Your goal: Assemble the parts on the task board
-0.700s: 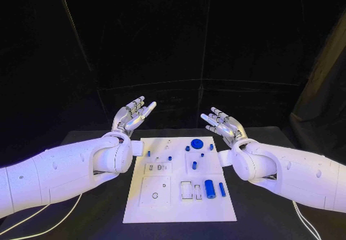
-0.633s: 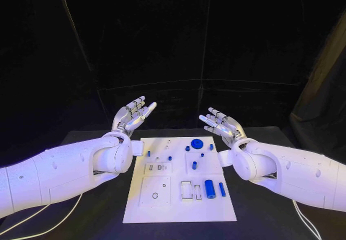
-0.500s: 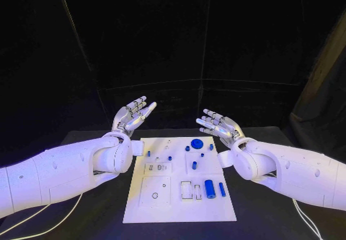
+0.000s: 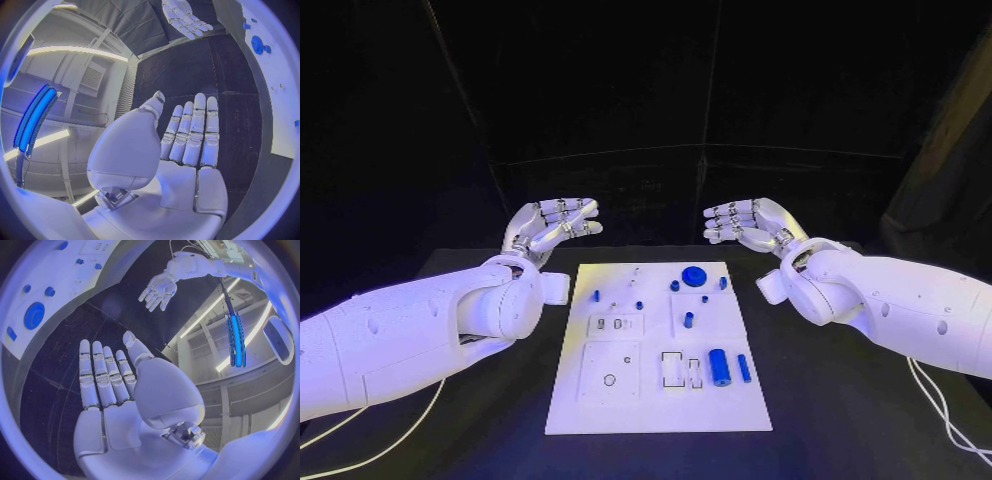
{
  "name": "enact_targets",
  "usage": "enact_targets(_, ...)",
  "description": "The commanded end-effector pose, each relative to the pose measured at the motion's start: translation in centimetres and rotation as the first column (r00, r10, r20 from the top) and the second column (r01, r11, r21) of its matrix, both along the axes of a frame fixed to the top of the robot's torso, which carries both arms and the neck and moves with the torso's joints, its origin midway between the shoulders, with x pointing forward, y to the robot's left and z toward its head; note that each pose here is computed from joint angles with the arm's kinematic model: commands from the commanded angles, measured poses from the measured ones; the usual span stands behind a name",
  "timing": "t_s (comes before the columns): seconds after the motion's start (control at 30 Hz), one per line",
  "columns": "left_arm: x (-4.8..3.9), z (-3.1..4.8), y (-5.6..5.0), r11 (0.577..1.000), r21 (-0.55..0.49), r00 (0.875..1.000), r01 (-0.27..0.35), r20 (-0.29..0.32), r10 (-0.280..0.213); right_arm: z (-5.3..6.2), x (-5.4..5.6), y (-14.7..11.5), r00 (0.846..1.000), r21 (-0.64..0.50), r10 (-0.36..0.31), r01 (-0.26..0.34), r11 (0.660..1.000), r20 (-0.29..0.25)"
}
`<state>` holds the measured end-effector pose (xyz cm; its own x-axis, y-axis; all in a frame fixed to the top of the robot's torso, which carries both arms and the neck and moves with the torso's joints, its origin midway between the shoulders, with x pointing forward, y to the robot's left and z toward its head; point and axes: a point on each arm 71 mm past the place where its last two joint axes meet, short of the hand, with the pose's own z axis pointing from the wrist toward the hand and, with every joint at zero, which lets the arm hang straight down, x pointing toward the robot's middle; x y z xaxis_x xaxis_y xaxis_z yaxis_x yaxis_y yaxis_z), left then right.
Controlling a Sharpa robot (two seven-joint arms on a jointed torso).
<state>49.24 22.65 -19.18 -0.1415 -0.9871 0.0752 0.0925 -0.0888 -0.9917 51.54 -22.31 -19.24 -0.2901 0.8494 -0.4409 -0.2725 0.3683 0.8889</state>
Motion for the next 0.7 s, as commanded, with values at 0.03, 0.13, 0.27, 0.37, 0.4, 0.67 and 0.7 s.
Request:
enact_targets(0.03, -0.52, 0.51, -0.6, 0.996, -0.003, 0.996, 0.088, 0.025, -0.087, 0.9, 0.3, 0.6, 0.994, -0.227, 0.075, -0.053, 0.973, 0.086)
enact_targets(0.13, -1.28, 0.75, -0.5, 0.994, -0.007, 0.993, 0.114, 0.017, -0.113, 1.7, 0.7, 1.0, 0.989, -0.335, 0.096, -0.054, 0.941, 0.111)
enact_targets(0.27, -2.20, 1.32, -0.4, 0.990, -0.016, 0.990, 0.139, 0.014, -0.138, 2.7, 1.3, 1.9, 0.982, -0.492, 0.122, -0.035, 0.870, 0.147)
enact_targets(0.37, -2.60, 1.62, -0.6, 0.988, -0.025, 0.989, 0.151, 0.011, -0.150, 3.1, 1.5, 2.7, 0.975, -0.590, 0.145, -0.017, 0.807, 0.169)
enact_targets(0.4, -2.73, 1.70, -0.8, 0.987, -0.029, 0.988, 0.155, 0.010, -0.155, 3.1, 1.6, 2.9, 0.972, -0.623, 0.154, -0.011, 0.783, 0.176)
enact_targets(0.67, -3.61, 2.11, -2.0, 0.979, -0.055, 0.980, 0.197, 0.004, -0.197, 3.1, 1.8, 4.8, 0.957, -0.780, 0.223, 0.005, 0.626, 0.186)
enact_targets(0.7, -3.68, 2.13, -2.1, 0.978, -0.057, 0.980, 0.201, 0.004, -0.201, 3.0, 1.8, 5.0, 0.956, -0.791, 0.231, 0.003, 0.611, 0.182)
